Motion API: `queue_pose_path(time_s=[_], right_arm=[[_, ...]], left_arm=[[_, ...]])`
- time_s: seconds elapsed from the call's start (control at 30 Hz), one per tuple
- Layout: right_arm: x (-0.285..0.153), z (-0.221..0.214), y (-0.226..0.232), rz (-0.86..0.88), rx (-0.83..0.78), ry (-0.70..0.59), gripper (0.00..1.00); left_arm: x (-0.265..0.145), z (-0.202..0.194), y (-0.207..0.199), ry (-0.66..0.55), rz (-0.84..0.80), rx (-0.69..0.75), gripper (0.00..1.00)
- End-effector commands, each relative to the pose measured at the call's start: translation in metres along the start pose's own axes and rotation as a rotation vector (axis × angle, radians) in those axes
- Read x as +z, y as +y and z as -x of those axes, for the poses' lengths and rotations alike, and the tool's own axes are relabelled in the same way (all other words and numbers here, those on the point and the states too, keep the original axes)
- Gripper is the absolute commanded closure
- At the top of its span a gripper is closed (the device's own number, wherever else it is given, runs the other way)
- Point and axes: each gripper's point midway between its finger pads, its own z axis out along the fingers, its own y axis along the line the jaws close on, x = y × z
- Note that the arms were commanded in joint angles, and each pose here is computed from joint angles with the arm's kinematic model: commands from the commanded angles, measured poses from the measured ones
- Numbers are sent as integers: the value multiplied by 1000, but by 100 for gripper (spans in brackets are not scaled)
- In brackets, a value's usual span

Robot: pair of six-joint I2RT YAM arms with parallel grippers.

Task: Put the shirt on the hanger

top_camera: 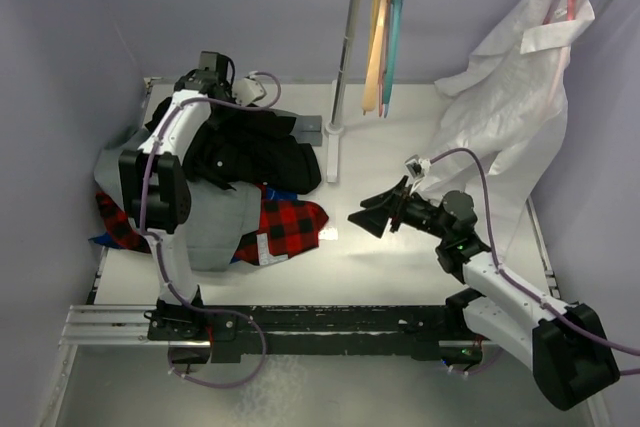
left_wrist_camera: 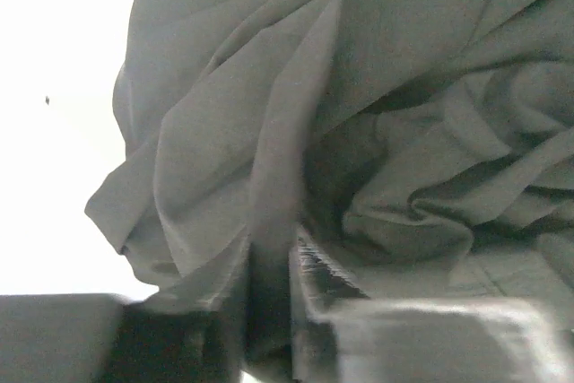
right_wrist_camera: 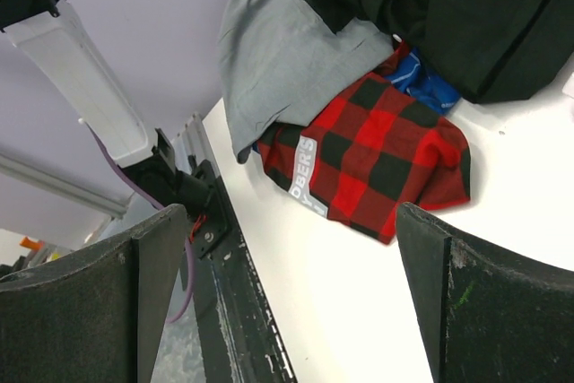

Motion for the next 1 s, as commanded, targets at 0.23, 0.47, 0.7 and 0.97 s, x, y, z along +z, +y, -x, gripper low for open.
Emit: queue_pose_path(time_s=[0.23, 0.47, 0.7, 0.97], right_arm=[[-2, 2, 6, 43, -60, -43, 3], [-5, 36, -12, -139, -54, -181, 3], [-7, 82, -18, -235, -164, -387, 0], [53, 70, 16, -162, -635, -383, 0]], left_arm=[[-125, 69, 6, -325, -105, -79, 100], [-277, 109, 12, -624, -59, -81, 100], [-351, 98, 31, -695, 148, -56, 100], [-450, 89, 53, -855, 409, -72, 99]])
